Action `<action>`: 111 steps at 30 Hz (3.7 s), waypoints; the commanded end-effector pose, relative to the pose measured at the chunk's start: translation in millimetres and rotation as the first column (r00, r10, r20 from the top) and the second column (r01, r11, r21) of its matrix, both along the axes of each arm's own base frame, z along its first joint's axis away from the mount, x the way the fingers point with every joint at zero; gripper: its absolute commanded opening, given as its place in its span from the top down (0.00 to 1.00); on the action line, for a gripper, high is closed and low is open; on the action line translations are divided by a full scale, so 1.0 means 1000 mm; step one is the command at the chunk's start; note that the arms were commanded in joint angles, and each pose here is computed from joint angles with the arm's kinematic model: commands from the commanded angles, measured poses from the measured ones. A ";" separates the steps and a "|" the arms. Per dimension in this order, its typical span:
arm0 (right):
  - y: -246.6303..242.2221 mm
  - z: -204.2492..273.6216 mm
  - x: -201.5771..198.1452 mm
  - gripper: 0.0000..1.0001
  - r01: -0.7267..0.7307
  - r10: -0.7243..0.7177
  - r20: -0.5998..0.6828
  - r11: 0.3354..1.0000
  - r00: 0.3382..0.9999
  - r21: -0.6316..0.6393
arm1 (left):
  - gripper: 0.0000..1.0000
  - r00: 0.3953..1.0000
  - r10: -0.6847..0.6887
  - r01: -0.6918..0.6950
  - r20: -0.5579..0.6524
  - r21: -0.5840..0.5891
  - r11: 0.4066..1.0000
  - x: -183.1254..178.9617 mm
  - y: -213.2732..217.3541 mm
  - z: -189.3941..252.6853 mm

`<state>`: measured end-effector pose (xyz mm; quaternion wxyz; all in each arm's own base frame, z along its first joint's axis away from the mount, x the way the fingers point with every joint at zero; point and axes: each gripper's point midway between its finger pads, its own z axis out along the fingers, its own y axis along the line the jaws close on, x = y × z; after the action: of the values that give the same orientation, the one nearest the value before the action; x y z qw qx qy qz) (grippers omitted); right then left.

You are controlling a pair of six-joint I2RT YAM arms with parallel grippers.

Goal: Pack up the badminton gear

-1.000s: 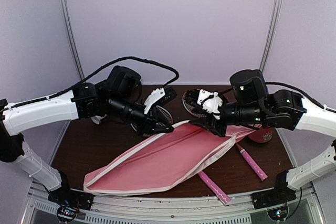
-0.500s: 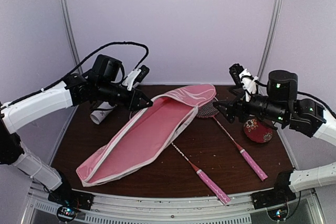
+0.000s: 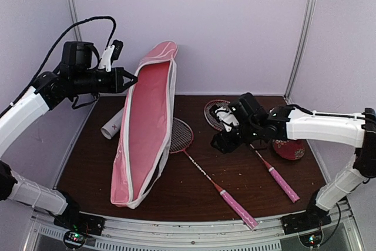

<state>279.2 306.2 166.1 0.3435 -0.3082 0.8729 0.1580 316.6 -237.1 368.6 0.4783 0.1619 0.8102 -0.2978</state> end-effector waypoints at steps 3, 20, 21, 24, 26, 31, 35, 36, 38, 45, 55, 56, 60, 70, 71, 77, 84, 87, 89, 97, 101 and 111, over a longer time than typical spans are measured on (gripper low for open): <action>0.043 -0.026 0.009 0.45 -0.052 0.056 -0.134 0.998 0.989 0.030 | 1.00 0.992 0.073 -0.069 0.102 -0.040 0.997 0.005 0.016 0.031; 0.099 -0.111 0.019 0.54 -0.120 0.081 -0.313 0.987 0.946 -0.108 | 1.00 0.990 0.083 -0.079 0.117 -0.038 0.996 0.006 0.019 0.021; 0.101 -0.115 0.019 0.54 -0.121 0.079 -0.320 0.986 0.944 -0.113 | 1.00 0.990 0.083 -0.079 0.116 -0.039 0.996 0.006 0.019 0.021; 0.103 -0.129 0.020 0.57 -0.115 0.063 -0.340 0.984 0.938 -0.136 | 1.00 0.989 0.088 -0.084 0.121 -0.043 0.996 0.006 0.019 0.021; 0.103 -0.136 0.020 0.59 -0.109 0.053 -0.349 0.983 0.936 -0.145 | 1.00 0.988 0.093 -0.088 0.126 -0.045 0.995 0.007 0.020 0.021; 0.097 -0.152 0.019 0.65 -0.087 0.017 -0.365 0.980 0.931 -0.177 | 1.00 0.988 0.093 -0.088 0.122 -0.042 0.995 0.007 0.020 0.019; 0.088 -0.155 0.021 0.84 -0.049 -0.025 -0.354 0.979 0.935 -0.198 | 1.00 0.988 0.102 -0.098 0.120 -0.039 0.994 0.009 0.021 0.016; 0.086 -0.152 0.023 0.92 -0.032 -0.039 -0.347 0.980 0.937 -0.197 | 1.00 0.987 0.103 -0.099 0.119 -0.039 0.994 0.010 0.021 0.016; 0.082 -0.142 0.026 1.00 0.000 -0.059 -0.327 0.984 0.943 -0.180 | 1.00 0.988 0.106 -0.103 0.116 -0.033 0.994 0.011 0.020 0.013; 0.069 -0.084 0.037 1.00 0.120 -0.130 -0.234 0.991 0.963 -0.059 | 1.00 0.987 0.122 -0.118 0.102 -0.040 0.992 0.018 0.019 0.007; -0.010 -0.009 0.028 1.00 0.342 -0.341 -0.111 0.940 0.933 -0.015 | 1.00 0.989 0.139 -0.134 0.050 -0.088 0.987 0.031 0.008 -0.004; -0.018 -0.006 0.023 1.00 0.349 -0.348 -0.106 0.937 0.931 -0.014 | 1.00 0.990 0.135 -0.131 0.040 -0.093 0.987 0.032 0.005 -0.006; -0.045 -0.001 -0.001 1.00 0.366 -0.364 -0.120 0.930 0.924 -0.002 | 1.00 0.990 0.138 -0.135 0.020 -0.101 0.986 0.037 -0.009 -0.016; -0.085 -0.007 -0.055 1.00 0.326 -0.328 -0.112 0.945 0.938 -0.037 | 1.00 0.990 0.110 -0.117 -0.092 -0.071 0.991 0.047 -0.060 -0.071; -0.083 -0.008 -0.061 1.00 0.309 -0.312 -0.114 0.950 0.943 -0.048 | 1.00 0.988 0.114 -0.122 -0.106 -0.064 0.990 0.047 -0.065 -0.078; -0.074 -0.023 -0.089 1.00 0.225 -0.242 -0.164 0.968 0.956 -0.111 | 1.00 0.981 0.090 -0.097 -0.172 -0.036 0.995 0.046 -0.099 -0.112; -0.061 -0.055 -0.109 1.00 0.171 -0.202 -0.242 0.975 0.949 -0.143 | 1.00 0.979 0.028 -0.042 -0.202 -0.062 0.997 0.038 -0.127 -0.131; -0.047 -0.069 -0.113 1.00 0.146 -0.183 -0.265 0.977 0.947 -0.153 | 1.00 0.975 0.016 -0.032 -0.221 -0.071 0.997 0.034 -0.135 -0.142; -0.038 -0.079 -0.116 1.00 0.129 -0.169 -0.286 0.979 0.943 -0.156 | 1.00 0.972 0.014 -0.030 -0.233 -0.068 0.997 0.032 -0.138 -0.150; 0.007 -0.077 -0.086 1.00 0.148 -0.183 -0.254 0.977 0.950 -0.152 | 1.00 0.962 -0.053 0.040 -0.268 -0.055 0.998 0.020 -0.153 -0.177; 0.028 -0.078 -0.066 1.00 0.203 -0.222 -0.262 0.974 0.939 -0.098 | 1.00 0.951 -0.109 0.093 -0.289 -0.067 0.993 0.009 -0.158 -0.187; 0.066 -0.085 -0.018 1.00 0.329 -0.287 -0.344 0.942 0.894 0.070 | 1.00 0.900 -0.260 0.244 -0.350 -0.089 0.966 -0.014 -0.174 -0.216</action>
<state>232.5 341.4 60.5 0.1988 -0.1592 0.9569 0.1394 312.6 -394.7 154.7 0.2945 0.1656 0.8684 -0.3628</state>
